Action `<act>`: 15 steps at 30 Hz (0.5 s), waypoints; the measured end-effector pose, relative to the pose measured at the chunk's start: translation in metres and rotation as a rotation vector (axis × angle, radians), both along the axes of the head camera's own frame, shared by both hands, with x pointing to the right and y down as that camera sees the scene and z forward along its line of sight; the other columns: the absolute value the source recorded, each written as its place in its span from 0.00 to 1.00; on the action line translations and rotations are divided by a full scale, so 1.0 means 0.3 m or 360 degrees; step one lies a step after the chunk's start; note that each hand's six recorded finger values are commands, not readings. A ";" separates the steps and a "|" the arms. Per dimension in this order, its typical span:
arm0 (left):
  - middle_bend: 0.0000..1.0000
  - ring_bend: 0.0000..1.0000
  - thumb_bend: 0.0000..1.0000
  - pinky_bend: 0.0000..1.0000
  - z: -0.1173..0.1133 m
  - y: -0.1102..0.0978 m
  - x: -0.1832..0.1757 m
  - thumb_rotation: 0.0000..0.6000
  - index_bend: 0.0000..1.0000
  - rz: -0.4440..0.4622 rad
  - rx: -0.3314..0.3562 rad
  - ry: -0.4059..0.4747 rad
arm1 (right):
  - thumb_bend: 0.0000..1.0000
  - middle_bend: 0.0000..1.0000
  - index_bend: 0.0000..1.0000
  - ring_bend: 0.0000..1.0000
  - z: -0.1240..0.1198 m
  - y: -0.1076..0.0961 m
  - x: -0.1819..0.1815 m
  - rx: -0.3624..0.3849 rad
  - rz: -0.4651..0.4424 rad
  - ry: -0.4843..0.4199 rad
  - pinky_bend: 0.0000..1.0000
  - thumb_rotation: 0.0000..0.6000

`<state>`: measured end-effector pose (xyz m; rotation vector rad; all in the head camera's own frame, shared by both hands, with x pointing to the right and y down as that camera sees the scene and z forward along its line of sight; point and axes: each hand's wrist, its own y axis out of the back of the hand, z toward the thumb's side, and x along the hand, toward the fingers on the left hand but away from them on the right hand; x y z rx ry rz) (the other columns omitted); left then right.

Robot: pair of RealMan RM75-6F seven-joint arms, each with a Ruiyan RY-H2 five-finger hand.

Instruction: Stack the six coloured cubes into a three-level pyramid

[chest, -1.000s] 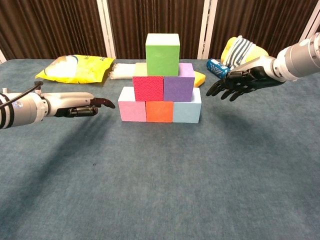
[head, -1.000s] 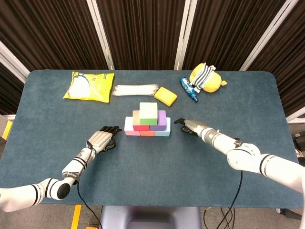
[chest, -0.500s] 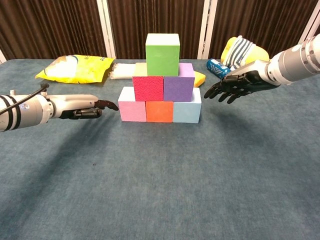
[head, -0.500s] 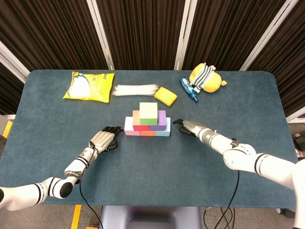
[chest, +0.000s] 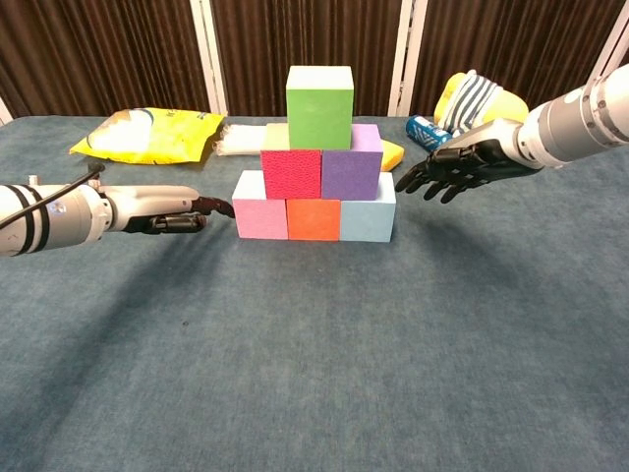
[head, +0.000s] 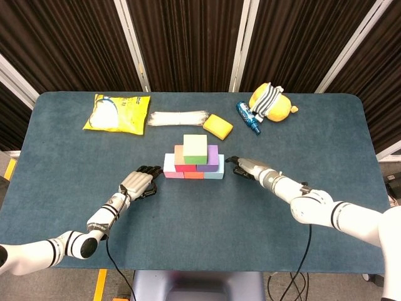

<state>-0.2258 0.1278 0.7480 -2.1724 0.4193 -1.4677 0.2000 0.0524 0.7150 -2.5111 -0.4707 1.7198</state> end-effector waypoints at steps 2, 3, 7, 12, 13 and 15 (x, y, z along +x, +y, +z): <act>0.00 0.00 0.84 0.00 0.001 0.001 0.005 0.00 0.08 0.0001 -0.0003 0.0004 | 1.00 0.00 0.18 0.00 0.000 0.001 -0.003 0.0000 -0.0001 -0.0001 0.00 0.00; 0.00 0.00 0.84 0.00 0.001 0.001 0.007 0.00 0.08 0.0003 -0.0003 0.0006 | 1.00 0.00 0.18 0.00 0.000 0.002 -0.004 0.0000 0.0000 -0.0001 0.00 0.00; 0.00 0.00 0.84 0.00 0.002 0.001 0.014 0.01 0.09 0.0013 -0.0001 0.0009 | 1.00 0.00 0.18 0.00 0.001 0.003 -0.010 0.0001 0.0004 -0.0003 0.00 0.00; 0.00 0.00 0.84 0.00 0.005 -0.001 0.026 0.00 0.09 0.0023 -0.0003 0.0014 | 1.00 0.00 0.18 0.00 0.003 0.005 -0.016 0.0001 0.0003 -0.0002 0.00 0.00; 0.00 0.00 0.84 0.00 0.005 -0.001 0.028 0.00 0.09 0.0025 -0.0003 0.0014 | 1.00 0.00 0.18 0.00 0.003 0.005 -0.017 0.0002 0.0002 0.0000 0.00 0.00; 0.00 0.00 0.84 0.00 0.005 -0.001 0.028 0.00 0.09 0.0026 -0.0002 0.0014 | 1.00 0.00 0.18 0.00 0.003 0.005 -0.017 0.0002 0.0001 0.0000 0.00 0.00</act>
